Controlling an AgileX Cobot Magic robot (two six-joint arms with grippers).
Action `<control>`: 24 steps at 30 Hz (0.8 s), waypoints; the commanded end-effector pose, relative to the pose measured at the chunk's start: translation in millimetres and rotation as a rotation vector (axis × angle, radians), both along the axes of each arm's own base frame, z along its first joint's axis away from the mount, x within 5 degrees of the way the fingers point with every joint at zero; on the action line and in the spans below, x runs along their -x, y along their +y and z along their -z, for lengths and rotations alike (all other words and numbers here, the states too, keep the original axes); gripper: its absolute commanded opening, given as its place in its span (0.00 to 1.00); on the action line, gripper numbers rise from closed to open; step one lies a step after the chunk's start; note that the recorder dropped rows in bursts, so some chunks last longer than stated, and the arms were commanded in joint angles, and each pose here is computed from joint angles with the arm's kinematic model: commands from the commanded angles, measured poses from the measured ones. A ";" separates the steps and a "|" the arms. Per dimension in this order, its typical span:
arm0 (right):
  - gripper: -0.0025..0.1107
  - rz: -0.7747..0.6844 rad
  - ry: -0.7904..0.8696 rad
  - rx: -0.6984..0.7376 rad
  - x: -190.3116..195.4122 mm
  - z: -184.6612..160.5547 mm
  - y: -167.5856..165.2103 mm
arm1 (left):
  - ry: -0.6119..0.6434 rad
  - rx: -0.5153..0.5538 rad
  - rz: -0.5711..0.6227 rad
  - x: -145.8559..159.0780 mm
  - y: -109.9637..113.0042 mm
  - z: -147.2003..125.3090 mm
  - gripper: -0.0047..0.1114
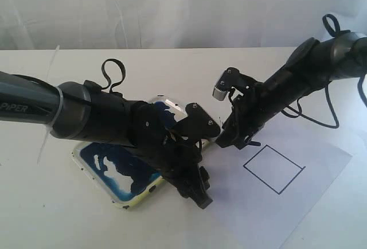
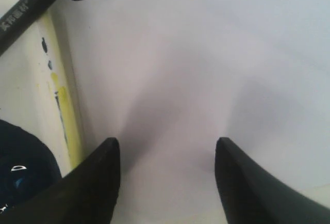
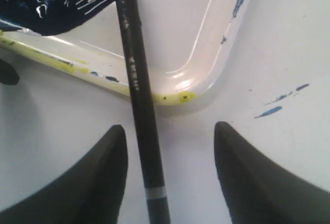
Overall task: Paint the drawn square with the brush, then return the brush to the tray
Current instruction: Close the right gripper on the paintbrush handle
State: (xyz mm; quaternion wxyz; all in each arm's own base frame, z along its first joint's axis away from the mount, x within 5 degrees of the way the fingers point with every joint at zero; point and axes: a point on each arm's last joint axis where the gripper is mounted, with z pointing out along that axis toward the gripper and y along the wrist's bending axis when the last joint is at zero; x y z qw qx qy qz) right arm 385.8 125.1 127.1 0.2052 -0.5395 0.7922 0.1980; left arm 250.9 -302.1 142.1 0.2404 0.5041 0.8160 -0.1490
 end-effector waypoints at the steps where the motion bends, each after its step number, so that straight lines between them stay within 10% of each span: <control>1: 0.45 -0.035 -0.024 0.015 1.9 1.1 11.4 | 0.055 -0.042 0.024 6.1 1.3 10.3 0.55; 24: 0.30 -0.033 -0.035 0.100 2.6 4.7 11.8 | 0.055 -0.042 0.024 6.1 1.3 10.3 0.55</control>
